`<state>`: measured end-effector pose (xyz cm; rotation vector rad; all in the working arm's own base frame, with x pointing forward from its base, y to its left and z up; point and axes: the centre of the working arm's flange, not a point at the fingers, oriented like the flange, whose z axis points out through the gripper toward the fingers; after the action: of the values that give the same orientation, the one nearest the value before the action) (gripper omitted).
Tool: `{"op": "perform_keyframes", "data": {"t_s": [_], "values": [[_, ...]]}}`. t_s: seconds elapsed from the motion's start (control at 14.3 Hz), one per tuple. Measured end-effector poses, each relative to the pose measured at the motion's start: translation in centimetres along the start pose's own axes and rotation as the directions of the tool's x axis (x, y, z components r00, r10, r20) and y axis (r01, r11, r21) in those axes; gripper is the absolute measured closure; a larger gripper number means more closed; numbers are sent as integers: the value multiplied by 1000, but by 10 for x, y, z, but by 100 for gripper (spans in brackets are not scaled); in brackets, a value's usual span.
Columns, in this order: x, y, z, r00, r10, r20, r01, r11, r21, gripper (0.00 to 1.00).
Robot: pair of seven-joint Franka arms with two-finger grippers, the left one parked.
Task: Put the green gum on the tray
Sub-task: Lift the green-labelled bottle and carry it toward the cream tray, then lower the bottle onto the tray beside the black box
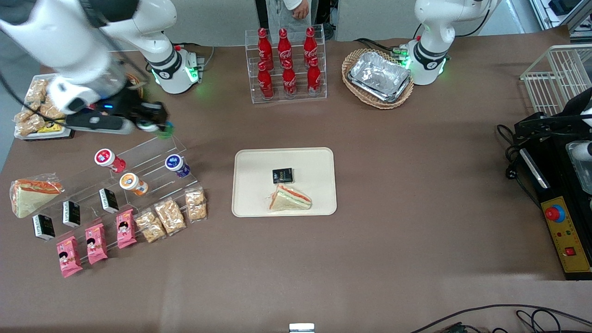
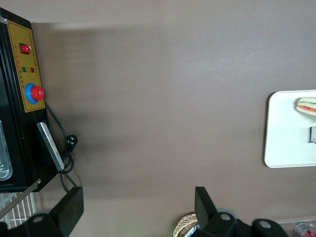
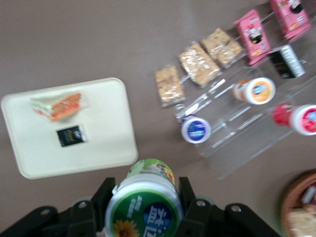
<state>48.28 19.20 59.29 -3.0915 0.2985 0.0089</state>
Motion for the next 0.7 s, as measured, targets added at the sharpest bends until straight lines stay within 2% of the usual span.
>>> {"op": "perform_keyframes", "data": {"t_s": [0.14, 0.35, 0.56, 0.7], "values": [[-8, -52, 22, 997, 69, -20, -68, 997, 21, 42], [-10, -99, 68, 989, 147, -23, -145, 988, 57, 42], [-15, -105, 152, 982, 186, -37, -182, 979, 90, 42], [-27, -97, 211, 980, 199, -21, -197, 978, 74, 42]]}}
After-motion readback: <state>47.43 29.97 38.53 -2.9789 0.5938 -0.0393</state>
